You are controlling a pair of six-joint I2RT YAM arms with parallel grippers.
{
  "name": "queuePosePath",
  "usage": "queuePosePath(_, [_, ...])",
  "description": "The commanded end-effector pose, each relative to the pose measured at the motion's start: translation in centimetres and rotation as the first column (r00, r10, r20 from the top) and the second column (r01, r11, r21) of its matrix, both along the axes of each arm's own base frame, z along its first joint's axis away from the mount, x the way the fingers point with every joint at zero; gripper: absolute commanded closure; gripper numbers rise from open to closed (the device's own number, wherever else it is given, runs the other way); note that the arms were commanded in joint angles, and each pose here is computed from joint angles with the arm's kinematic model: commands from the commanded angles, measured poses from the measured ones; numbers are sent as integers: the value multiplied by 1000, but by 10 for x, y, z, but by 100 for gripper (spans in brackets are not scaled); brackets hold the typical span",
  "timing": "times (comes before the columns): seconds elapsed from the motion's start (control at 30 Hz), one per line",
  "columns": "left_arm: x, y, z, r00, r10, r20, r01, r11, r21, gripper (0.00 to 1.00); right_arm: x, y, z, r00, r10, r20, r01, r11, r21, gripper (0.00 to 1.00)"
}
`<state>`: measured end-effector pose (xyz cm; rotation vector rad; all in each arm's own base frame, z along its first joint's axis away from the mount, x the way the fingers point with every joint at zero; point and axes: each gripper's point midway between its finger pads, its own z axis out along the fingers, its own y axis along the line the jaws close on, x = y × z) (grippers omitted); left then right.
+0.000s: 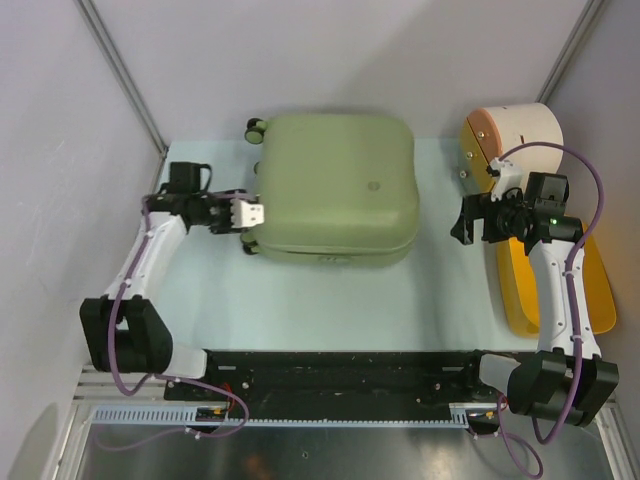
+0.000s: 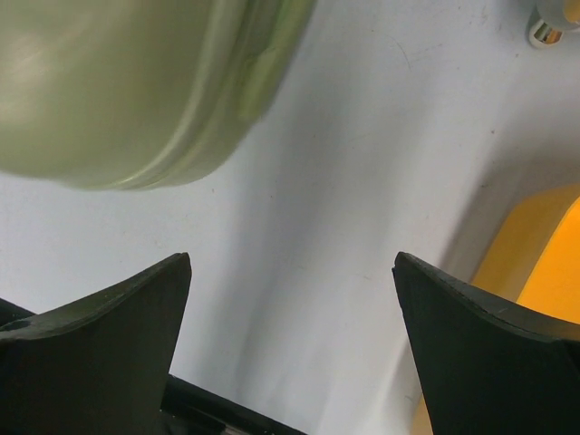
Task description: Open, take out, and arrange the luggage
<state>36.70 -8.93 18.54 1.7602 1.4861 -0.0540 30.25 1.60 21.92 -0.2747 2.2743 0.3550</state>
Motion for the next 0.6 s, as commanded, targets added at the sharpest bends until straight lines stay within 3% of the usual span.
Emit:
queuePosePath(0.0, [-14, 96, 3, 992, 122, 23, -124, 982, 146, 100, 2, 4, 16, 997, 54, 48, -54, 999, -2, 0])
queuePosePath(0.03, [-4, 107, 16, 987, 154, 49, -160, 977, 140, 99, 3, 6, 13, 997, 63, 41, -63, 998, 3, 0])
queuePosePath(0.07, [4, 118, 13, 979, 204, 24, -206, 970, 128, 91, 6, 8, 13, 996, 72, 44, -73, 997, 14, 0])
queuePosePath(0.13, [18, 123, 37, 947, 322, -1, -322, 946, 31, 57, 11, 11, 7, 997, 74, 24, -75, 996, 49, 0])
queuePosePath(0.17, [22, 122, 43, 934, 357, -24, -357, 934, -16, 13, 13, 17, 7, 997, 79, 20, -81, 993, 85, 0])
queuePosePath(0.2, [27, 121, 45, 920, 387, -64, -391, 918, -65, 1, 18, 20, 7, 996, 82, 28, -85, 991, 101, 0])
queuePosePath(0.3, [33, 124, 66, 854, 493, -166, -519, 832, -198, 0, 31, 34, -2, 995, 99, 28, -102, 986, 130, 0])
queuePosePath(0.43, [19, 121, 92, 763, 538, -357, -645, 663, -379, 0, 57, 46, -20, 999, 43, -12, -40, 978, 206, 4])
queuePosePath(0.57, [1, 125, 110, 692, 606, -393, -720, 534, -444, 0, 88, 70, -45, 995, 24, -100, 16, 925, 380, 17])
